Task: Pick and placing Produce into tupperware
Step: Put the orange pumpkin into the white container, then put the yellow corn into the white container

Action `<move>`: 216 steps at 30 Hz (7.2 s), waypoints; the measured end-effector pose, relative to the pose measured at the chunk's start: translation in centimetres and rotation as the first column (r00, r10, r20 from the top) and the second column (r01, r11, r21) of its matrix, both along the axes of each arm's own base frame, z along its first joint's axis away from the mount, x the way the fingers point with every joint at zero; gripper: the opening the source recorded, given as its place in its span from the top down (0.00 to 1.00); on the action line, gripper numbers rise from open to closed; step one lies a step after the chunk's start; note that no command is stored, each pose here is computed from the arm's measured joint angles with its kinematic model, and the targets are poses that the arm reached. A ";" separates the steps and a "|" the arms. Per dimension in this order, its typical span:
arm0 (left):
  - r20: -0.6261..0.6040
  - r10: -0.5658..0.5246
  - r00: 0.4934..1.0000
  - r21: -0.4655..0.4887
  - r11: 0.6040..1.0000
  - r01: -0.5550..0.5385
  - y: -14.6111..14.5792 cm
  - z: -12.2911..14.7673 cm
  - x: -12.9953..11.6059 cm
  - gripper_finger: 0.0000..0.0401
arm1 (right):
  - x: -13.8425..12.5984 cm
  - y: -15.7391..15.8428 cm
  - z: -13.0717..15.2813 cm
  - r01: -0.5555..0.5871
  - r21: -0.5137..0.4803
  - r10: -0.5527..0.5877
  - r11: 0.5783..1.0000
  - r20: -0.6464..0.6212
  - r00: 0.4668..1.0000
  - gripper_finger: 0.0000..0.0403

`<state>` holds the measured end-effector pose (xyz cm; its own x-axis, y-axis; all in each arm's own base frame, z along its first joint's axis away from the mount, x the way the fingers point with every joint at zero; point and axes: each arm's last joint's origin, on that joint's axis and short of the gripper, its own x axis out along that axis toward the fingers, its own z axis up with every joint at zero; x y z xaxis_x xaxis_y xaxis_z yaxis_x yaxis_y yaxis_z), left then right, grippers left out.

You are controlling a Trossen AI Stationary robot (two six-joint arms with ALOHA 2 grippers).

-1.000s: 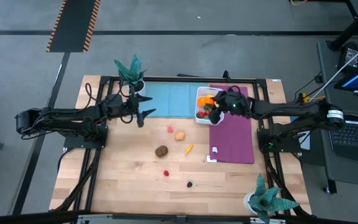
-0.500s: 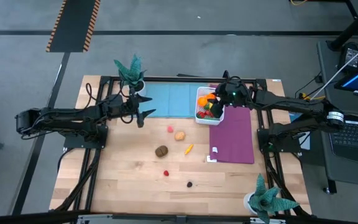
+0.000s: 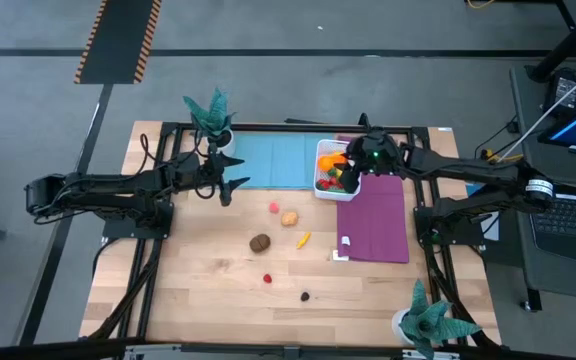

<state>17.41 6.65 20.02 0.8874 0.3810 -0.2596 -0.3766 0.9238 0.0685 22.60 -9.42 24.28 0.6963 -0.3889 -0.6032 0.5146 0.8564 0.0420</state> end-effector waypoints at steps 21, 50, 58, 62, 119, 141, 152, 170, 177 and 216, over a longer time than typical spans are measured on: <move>0.003 0.000 1.000 0.001 1.000 0.000 0.0 0.0 0.0 0.35 | -1.4 0.7 -6.3 0.020 0.029 -0.024 0.999 0.143 0.989 0.58; 0.004 -0.001 1.000 -0.002 1.000 0.001 0.0 0.0 0.0 0.35 | 0.7 -0.2 -8.7 -0.011 -0.012 0.012 1.000 0.110 0.994 0.54; 0.004 -0.001 1.000 -0.002 1.000 0.001 0.0 0.0 0.0 0.35 | 0.7 -0.2 -8.6 -0.007 -0.017 0.009 1.000 0.124 0.992 0.44; 0.004 -0.001 1.000 -0.002 1.000 0.001 0.0 0.0 0.0 0.35 | 0.7 -0.2 -8.5 -0.014 -0.028 0.017 1.000 0.120 0.993 0.40; -0.001 -0.358 0.934 -0.088 0.930 0.357 -5.3 -0.3 1.1 0.35 | 7.2 8.4 -7.4 -0.687 0.015 0.685 0.727 -0.087 0.723 0.39; -0.023 -0.365 0.931 -0.099 0.927 0.361 -5.4 -0.5 1.0 0.35 | 11.7 11.9 -12.3 -0.835 0.096 0.796 0.542 -0.378 0.473 0.39; -0.022 -0.364 0.931 -0.101 0.927 0.360 -5.4 -0.5 1.0 0.35 | 12.2 12.1 -13.3 -0.838 0.091 0.801 0.537 -0.365 0.474 0.47; -0.022 -0.364 0.931 -0.102 0.927 0.360 -5.4 -0.5 1.0 0.35 | 12.5 12.1 -13.3 -0.846 0.073 0.812 0.528 -0.334 0.478 0.78; -0.022 -0.364 0.931 -0.102 0.927 0.360 -5.4 -0.5 1.0 0.35 | 12.6 12.1 -13.2 -0.835 0.073 0.804 0.546 -0.329 0.496 0.91; -0.028 -0.303 0.953 -0.080 0.950 0.300 -5.2 -0.5 1.0 0.35 | 2.6 4.8 -2.8 -0.535 -0.204 0.556 0.820 0.058 0.829 0.98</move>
<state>18.41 1.50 19.49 0.9465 0.0754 -0.3139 -0.0780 0.9969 0.0044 25.16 -4.67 21.44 0.8827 -0.0151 -0.4697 -0.0385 0.9938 -0.1041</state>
